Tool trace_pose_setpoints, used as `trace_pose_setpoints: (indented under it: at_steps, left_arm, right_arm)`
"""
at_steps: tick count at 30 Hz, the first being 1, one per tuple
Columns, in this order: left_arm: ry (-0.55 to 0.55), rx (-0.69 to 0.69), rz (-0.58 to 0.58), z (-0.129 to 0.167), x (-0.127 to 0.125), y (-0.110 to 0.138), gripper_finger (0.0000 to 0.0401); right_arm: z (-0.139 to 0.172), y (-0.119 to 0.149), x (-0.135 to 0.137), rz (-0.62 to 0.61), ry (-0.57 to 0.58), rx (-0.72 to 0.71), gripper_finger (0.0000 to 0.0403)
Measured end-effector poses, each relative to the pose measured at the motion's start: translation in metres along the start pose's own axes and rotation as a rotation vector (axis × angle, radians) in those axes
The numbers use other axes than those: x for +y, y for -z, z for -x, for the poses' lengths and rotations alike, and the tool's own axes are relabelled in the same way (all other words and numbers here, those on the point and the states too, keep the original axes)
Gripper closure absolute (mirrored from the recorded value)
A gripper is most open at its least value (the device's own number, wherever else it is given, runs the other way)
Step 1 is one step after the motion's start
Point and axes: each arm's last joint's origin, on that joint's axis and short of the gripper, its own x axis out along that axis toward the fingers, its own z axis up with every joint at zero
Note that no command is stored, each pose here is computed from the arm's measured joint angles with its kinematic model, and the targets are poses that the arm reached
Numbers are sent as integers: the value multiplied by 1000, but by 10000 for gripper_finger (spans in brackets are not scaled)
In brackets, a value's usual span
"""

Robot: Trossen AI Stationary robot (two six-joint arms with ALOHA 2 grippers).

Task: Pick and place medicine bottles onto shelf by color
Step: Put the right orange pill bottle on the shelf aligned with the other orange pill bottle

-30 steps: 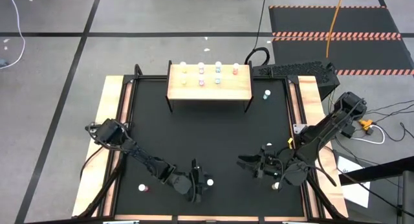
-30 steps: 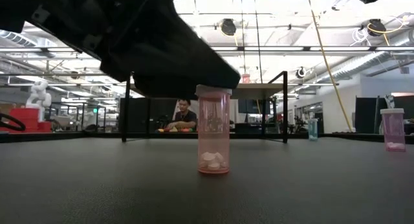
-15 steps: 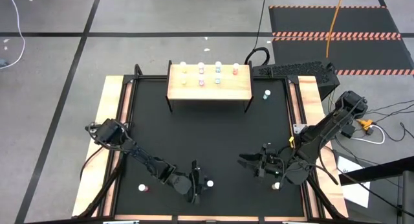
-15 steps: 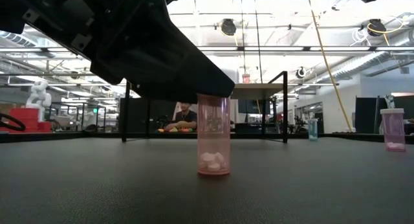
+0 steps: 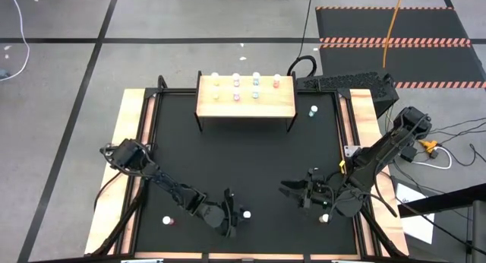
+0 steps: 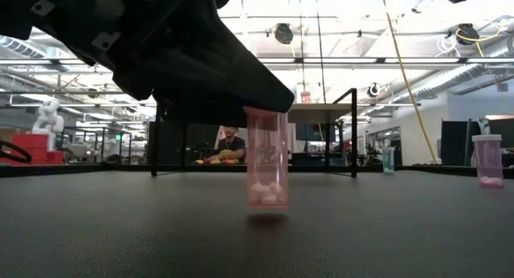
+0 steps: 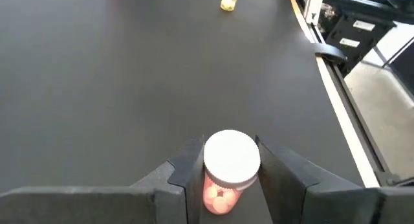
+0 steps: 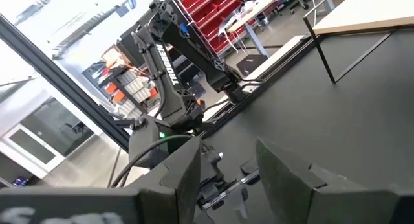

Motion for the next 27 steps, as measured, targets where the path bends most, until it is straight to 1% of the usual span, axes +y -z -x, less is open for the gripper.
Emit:
trace_pose_setpoints:
  at_steps: [2,4,6,8,10,12,16,18,20,22,25,27]
  left_arm:
    - [0,-13,4,2,1,-6,276]
    - [1,-41,-9,6,3,-17,276]
    - [-13,-61,-21,12,9,-32,276]
    - [-47,-90,-5,19,19,-51,276]
    - [-91,-106,9,29,34,-75,276]
    - [-118,-127,-7,37,48,-104,276]
    - [-139,-118,-111,47,74,-175,277]
    - [-196,-96,-123,52,91,-207,277]
    - [-256,-125,-102,54,111,-238,277]
    - [-317,-142,-79,61,134,-260,277]
    - [-378,-251,-47,73,169,-291,277]
    - [-400,-270,-46,82,191,-303,277]
  right_arm:
    - [0,0,0,20,0,-1,261]
    - [1,-3,0,43,-3,-4,261]
    - [3,-9,1,62,-9,-11,261]
    - [7,-17,1,92,-15,-19,261]
    - [12,-29,1,117,-20,-36,261]
    - [17,-44,0,138,-11,-72,261]
    - [28,-78,-6,212,10,-146,261]
    - [33,-95,-10,246,31,-184,261]
    - [37,-109,-16,295,49,-210,261]
    - [42,-121,-20,327,60,-233,261]
    - [50,-134,-27,366,72,-254,261]
    - [53,-141,-31,382,85,-264,261]
